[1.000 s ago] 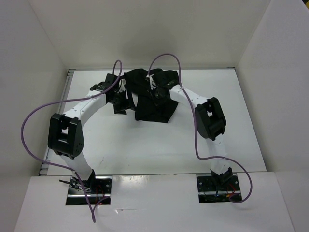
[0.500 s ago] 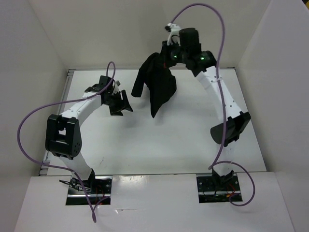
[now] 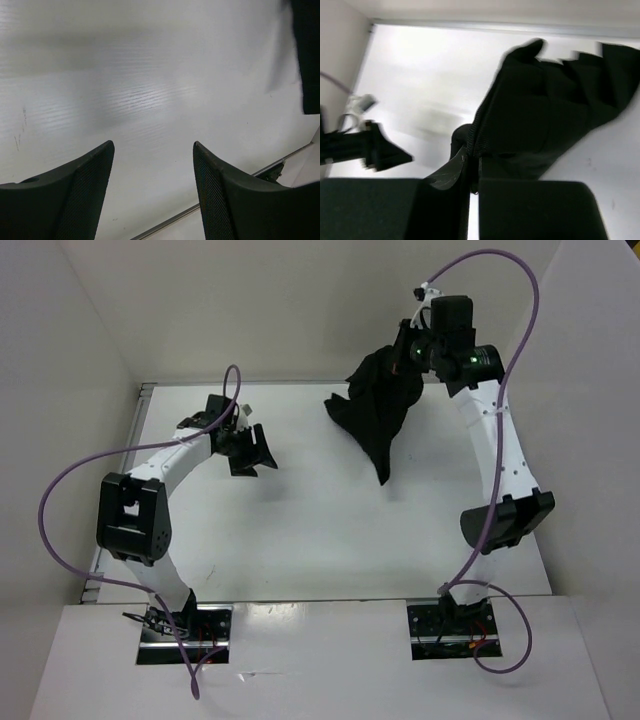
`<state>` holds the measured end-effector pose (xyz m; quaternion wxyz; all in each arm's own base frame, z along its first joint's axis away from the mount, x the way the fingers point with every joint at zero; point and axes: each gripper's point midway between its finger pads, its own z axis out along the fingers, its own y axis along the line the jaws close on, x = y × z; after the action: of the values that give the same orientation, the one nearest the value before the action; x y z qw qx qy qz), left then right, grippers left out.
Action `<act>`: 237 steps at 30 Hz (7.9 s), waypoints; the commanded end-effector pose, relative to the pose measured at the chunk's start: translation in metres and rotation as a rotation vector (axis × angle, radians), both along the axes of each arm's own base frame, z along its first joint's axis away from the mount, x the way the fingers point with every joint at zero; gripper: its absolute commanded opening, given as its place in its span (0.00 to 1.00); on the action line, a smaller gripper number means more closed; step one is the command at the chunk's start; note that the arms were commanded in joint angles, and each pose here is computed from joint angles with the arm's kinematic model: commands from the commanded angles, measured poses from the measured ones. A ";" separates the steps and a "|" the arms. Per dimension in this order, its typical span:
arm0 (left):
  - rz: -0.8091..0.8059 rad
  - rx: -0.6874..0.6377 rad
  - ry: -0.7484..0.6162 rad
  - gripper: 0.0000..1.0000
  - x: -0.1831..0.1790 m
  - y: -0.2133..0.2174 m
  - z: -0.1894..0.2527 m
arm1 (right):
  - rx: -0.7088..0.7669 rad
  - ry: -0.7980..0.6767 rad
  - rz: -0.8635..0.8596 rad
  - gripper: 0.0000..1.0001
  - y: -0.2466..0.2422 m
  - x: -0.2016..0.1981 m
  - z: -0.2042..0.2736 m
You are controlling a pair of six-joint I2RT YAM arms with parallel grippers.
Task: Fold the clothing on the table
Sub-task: Flatten the skirt out
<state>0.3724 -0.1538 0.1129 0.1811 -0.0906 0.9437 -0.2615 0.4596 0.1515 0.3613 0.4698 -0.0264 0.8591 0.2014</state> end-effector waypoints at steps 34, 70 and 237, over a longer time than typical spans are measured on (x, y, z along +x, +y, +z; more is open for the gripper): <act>0.097 0.080 -0.095 0.70 0.060 0.071 -0.001 | -0.283 0.511 0.132 0.51 0.107 -0.114 -0.211; -0.055 -0.131 -0.038 0.00 0.061 0.018 -0.029 | -0.151 0.798 -0.077 0.57 0.069 -0.204 -0.276; 0.157 -0.197 0.192 0.00 -0.034 0.090 -0.080 | -0.089 0.739 -0.413 0.00 -0.050 -0.128 -0.311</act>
<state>0.3285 -0.0839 0.0249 0.0511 -0.2364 0.8844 -0.3993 0.3265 0.1508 0.0285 0.1149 0.1882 0.9638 0.1500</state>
